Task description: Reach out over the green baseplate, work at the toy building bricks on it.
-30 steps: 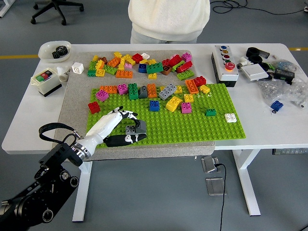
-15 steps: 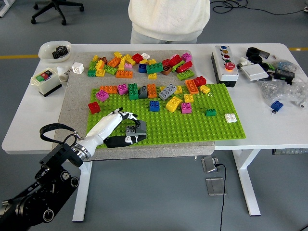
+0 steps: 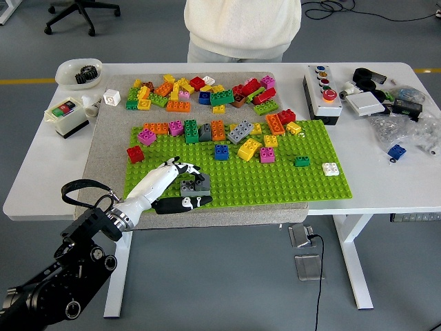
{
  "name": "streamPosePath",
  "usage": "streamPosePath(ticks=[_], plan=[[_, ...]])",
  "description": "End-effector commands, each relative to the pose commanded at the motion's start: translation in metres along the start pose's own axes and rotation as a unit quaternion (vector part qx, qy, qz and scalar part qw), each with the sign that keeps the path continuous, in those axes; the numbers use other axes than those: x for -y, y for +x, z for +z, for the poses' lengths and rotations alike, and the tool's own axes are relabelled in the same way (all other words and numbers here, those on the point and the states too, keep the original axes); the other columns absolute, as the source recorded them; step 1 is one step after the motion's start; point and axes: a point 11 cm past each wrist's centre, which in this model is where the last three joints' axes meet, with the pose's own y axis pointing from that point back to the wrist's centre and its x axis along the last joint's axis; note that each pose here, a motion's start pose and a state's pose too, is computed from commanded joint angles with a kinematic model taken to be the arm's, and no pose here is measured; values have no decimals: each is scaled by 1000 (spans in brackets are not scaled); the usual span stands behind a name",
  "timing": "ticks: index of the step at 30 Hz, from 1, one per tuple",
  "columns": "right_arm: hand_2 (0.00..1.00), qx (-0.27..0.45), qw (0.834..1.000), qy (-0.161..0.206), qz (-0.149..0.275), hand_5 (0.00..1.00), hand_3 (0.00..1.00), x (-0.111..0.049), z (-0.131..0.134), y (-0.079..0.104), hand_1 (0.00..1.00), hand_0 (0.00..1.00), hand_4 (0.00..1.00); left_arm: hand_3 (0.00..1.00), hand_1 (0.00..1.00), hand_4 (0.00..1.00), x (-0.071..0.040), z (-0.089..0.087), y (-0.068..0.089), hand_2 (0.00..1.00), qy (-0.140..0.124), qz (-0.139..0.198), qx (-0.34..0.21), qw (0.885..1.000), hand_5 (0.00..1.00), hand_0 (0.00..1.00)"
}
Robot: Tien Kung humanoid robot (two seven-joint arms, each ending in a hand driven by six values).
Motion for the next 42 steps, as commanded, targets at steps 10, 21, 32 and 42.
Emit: streamPosePath(ticks=[10, 21, 32, 42], plan=[[635, -1, 1000, 0, -1, 502, 535, 0, 0, -1, 614, 737, 763, 618, 872, 998, 4, 2, -2, 838, -2, -4, 1, 1000, 846, 998], [635, -2, 1000, 0, -1, 502, 535, 0, 0, -1, 614, 737, 763, 618, 871, 998, 7, 2, 1, 837, -2, -2, -1, 1000, 845, 998], [635, -1, 1000, 0, -1, 501, 534, 0, 0, -1, 614, 736, 762, 628, 879, 998, 7, 4, 2, 839, -10, -5, -18, 1000, 842, 998], [635, 0, 1000, 0, -1, 500, 535, 0, 0, -1, 614, 736, 763, 627, 883, 998, 8, 10, 9, 839, -21, 7, -31, 999, 841, 998]])
